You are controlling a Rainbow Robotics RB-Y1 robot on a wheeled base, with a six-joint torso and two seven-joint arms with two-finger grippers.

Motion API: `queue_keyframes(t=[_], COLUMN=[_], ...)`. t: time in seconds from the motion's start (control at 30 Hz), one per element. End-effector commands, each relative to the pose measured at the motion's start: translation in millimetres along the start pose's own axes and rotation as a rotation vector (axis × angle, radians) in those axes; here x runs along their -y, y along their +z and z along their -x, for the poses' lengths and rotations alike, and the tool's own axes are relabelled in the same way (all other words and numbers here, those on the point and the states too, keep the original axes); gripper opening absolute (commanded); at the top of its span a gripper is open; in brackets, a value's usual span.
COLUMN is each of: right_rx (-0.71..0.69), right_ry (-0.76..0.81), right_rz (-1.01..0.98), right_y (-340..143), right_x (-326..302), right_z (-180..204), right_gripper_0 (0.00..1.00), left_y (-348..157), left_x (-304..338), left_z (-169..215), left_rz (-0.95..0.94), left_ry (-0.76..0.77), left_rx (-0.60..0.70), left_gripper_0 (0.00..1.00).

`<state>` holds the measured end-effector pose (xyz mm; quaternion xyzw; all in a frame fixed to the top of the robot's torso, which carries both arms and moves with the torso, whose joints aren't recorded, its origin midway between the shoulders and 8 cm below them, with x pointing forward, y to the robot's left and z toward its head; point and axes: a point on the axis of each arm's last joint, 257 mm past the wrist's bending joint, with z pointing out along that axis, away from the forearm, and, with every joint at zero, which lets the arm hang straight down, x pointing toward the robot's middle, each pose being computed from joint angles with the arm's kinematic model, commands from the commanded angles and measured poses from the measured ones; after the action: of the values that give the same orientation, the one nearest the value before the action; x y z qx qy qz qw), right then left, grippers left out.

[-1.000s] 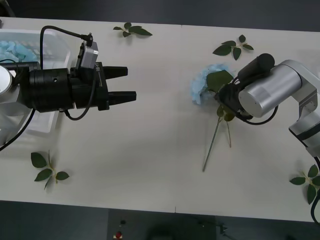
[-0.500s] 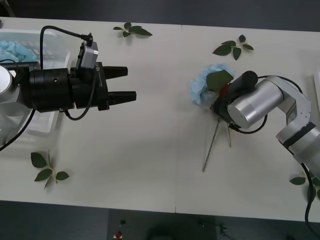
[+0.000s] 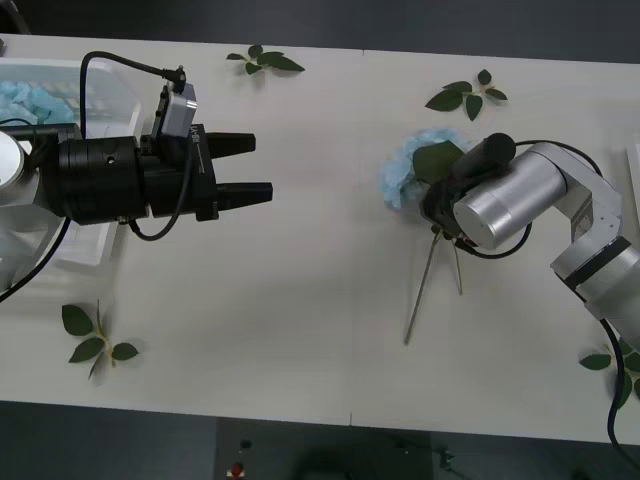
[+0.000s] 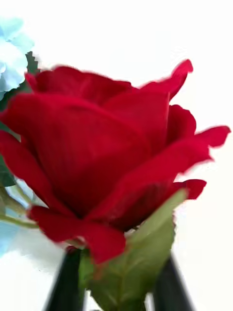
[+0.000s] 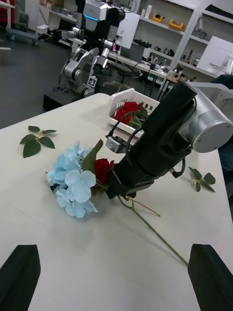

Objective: Put the red flowers into the right box and the blue flowers into the left box

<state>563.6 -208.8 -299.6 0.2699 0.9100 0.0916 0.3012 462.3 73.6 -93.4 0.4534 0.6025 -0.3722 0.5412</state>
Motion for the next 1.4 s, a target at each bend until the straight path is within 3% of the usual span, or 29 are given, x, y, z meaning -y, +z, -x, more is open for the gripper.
queue_keyframes(t=[0.03,0.93,0.97,1.1,1.17,1.4], right_rx=[0.036,0.083,0.083,0.087,0.091,0.092], right_ry=[-0.032,-0.014,-0.017,-0.019,-0.022,-0.028], right_rz=[0.039,0.065,0.064,0.059,0.056,0.055], right_y=[-10.8,-33.0,-33.0,-33.3,-33.5,-33.6], right_x=[-21.5,-23.5,-23.5,-20.5,-19.1,-19.0], right_z=[16.9,48.3,48.3,50.8,52.4,52.7], right_gripper_0=[0.00,0.00,0.04,0.78,0.86,0.87], left_y=[4.9,4.2,4.0,4.0,4.0,3.7], left_x=[4.1,3.8,4.7,3.9,3.9,4.3], left_z=[6.7,5.7,4.7,5.0,5.0,3.3], left_rz=[-0.006,-0.004,-0.007,-0.004,-0.004,-0.005], left_ry=[-0.030,-0.033,-0.034,-0.034,-0.034,-0.036], left_rx=[0.019,0.019,0.017,0.019,0.019,0.015], left_gripper_0=[0.89,0.89,0.89,0.89,0.89,0.89])
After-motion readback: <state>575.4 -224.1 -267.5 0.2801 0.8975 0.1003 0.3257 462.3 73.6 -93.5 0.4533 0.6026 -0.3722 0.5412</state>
